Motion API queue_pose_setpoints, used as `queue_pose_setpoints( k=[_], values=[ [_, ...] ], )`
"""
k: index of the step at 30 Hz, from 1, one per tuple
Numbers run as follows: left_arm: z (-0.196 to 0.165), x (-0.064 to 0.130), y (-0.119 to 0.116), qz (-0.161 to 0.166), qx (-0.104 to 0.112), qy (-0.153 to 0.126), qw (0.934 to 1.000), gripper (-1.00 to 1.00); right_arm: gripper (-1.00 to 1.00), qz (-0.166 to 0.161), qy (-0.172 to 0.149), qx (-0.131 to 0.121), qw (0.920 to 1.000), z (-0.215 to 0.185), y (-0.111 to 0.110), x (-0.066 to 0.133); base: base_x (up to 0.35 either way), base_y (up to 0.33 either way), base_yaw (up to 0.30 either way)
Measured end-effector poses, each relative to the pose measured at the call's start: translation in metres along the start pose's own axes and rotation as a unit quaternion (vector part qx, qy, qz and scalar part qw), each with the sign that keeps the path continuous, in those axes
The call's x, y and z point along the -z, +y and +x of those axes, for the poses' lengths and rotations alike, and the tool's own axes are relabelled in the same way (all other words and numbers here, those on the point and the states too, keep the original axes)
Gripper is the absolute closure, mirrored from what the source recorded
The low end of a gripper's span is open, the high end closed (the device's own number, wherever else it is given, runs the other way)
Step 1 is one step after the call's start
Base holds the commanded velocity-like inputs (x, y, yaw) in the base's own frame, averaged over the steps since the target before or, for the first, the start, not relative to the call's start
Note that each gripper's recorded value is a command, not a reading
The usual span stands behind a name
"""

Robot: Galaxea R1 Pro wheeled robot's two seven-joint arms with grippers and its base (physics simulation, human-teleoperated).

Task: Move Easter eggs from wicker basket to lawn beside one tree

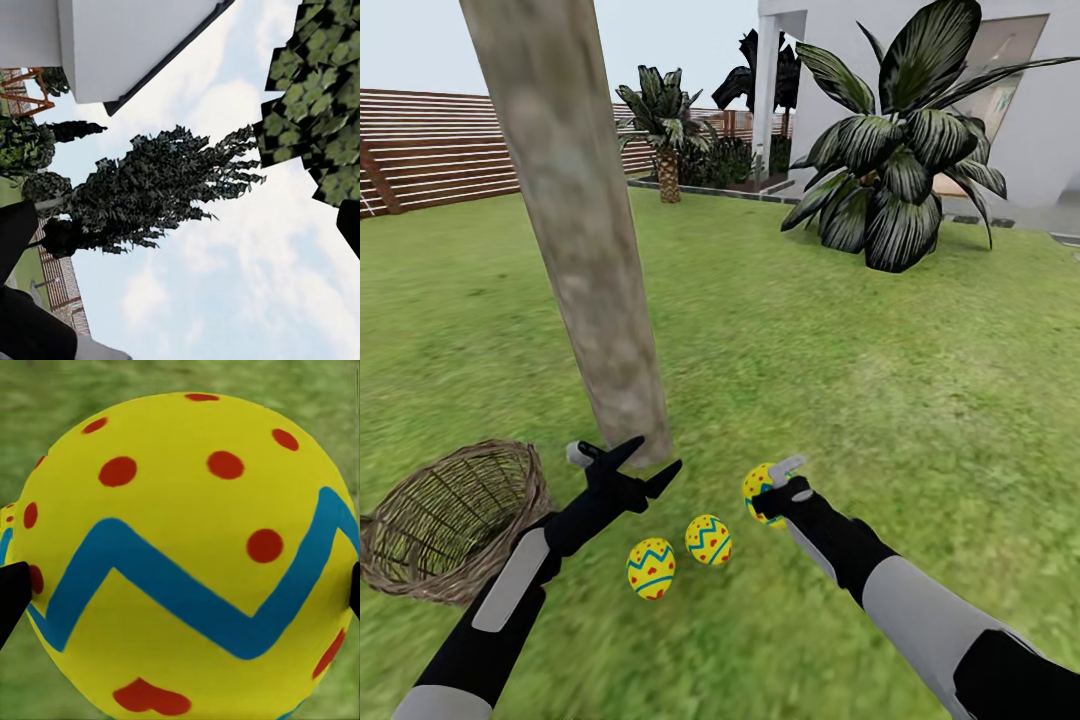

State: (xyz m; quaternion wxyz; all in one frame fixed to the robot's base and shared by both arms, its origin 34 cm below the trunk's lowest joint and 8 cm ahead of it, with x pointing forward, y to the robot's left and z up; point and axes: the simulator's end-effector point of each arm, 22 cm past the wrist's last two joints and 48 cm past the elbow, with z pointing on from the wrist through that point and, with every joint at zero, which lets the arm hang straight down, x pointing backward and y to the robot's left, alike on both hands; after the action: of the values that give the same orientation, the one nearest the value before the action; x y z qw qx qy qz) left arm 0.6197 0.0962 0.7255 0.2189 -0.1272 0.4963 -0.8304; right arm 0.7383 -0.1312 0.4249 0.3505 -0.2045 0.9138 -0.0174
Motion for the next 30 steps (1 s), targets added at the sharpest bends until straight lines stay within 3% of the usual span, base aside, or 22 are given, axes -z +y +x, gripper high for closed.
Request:
queue_pose_setpoints(
  k=[5, 15, 20, 30],
  values=[
    [0.000, 0.000, 0.002, -0.002, 0.001, -0.001, 1.0000, -1.00, 1.00, 0.000, -0.010, -0.004, 0.9999, -0.004, 0.000, 0.000, 0.000, 0.000, 0.117],
    [0.000, 0.000, 0.002, -0.002, 0.001, -0.001, 1.0000, -1.00, 1.00, 0.012, -0.004, -0.003, 0.9999, 0.001, -0.005, -0.001, 0.133, -0.139, 0.286],
    [0.000, 0.000, 0.002, -0.002, 0.001, -0.001, 1.0000, -1.00, 1.00, 0.019, -0.004, 0.013, 0.9997, 0.001, -0.003, -0.002, 0.214, -0.208, 0.289],
    [0.000, 0.001, 0.002, -0.002, 0.002, -0.001, 1.0000, -1.00, 1.00, 0.021, -0.009, 0.021, 0.9995, 0.003, 0.000, -0.004, 0.104, -0.092, 0.028]
  ],
)
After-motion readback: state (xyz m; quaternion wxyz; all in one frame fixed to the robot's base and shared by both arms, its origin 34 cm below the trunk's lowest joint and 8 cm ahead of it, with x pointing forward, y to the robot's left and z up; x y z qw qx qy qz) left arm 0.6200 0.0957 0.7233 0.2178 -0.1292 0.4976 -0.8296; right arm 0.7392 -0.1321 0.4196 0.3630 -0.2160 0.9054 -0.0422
